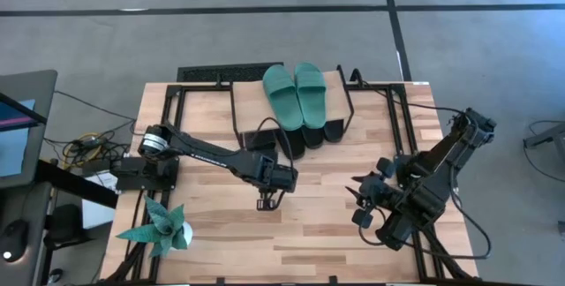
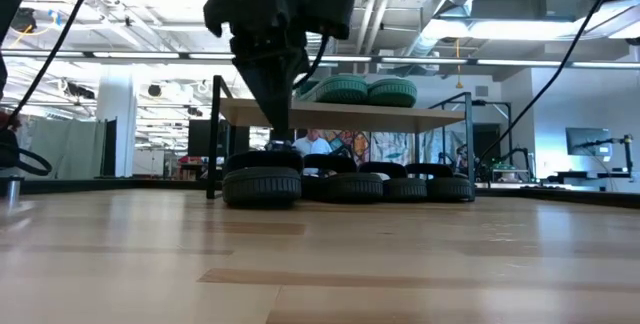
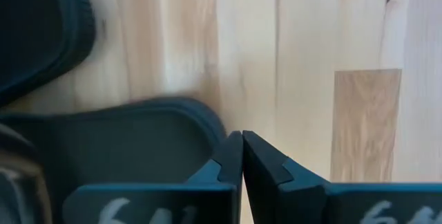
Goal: Pick and place slides into the shelf
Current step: Put the black slide under the shelf
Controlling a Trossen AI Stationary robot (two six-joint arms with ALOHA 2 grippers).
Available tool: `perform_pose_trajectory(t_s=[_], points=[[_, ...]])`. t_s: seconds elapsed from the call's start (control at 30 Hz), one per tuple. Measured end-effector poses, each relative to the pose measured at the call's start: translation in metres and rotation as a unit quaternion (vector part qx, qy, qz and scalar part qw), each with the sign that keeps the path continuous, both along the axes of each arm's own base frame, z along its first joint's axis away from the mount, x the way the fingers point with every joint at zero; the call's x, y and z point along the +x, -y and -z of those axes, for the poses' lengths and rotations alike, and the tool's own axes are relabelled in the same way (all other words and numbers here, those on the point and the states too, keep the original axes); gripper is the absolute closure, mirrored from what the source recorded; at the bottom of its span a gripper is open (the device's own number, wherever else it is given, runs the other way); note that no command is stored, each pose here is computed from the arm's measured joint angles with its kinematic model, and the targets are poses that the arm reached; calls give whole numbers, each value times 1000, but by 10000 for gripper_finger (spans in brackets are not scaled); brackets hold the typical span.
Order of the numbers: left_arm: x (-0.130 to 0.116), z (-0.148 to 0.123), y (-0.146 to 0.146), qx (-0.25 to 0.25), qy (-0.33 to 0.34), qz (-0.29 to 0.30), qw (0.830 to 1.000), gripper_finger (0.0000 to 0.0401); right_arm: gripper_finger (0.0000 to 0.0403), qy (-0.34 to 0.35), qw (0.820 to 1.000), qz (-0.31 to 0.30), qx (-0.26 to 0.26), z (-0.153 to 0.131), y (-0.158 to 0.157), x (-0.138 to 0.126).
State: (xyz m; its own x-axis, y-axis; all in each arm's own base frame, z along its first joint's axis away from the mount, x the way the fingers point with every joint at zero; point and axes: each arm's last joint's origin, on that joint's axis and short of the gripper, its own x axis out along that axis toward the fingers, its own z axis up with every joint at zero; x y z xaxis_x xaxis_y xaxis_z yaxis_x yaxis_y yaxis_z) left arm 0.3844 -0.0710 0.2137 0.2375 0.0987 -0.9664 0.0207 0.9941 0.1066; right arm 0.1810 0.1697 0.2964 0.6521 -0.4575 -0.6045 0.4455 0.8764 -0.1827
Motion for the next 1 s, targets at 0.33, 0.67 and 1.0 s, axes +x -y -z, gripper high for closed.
perform_pose_trajectory(t_s=[0.33,0.67,1.0], points=[[2,16,6,-5,-22,8,1000,401,274,7,1000,-3,5,4,-2,0],[-9,37,6,-12,-48,-9,999,401,274,7,1000,-3,5,4,-2,0],[-8,45,1,4,-32,-20,999,401,274,12,1000,-3,10,4,-3,1]])
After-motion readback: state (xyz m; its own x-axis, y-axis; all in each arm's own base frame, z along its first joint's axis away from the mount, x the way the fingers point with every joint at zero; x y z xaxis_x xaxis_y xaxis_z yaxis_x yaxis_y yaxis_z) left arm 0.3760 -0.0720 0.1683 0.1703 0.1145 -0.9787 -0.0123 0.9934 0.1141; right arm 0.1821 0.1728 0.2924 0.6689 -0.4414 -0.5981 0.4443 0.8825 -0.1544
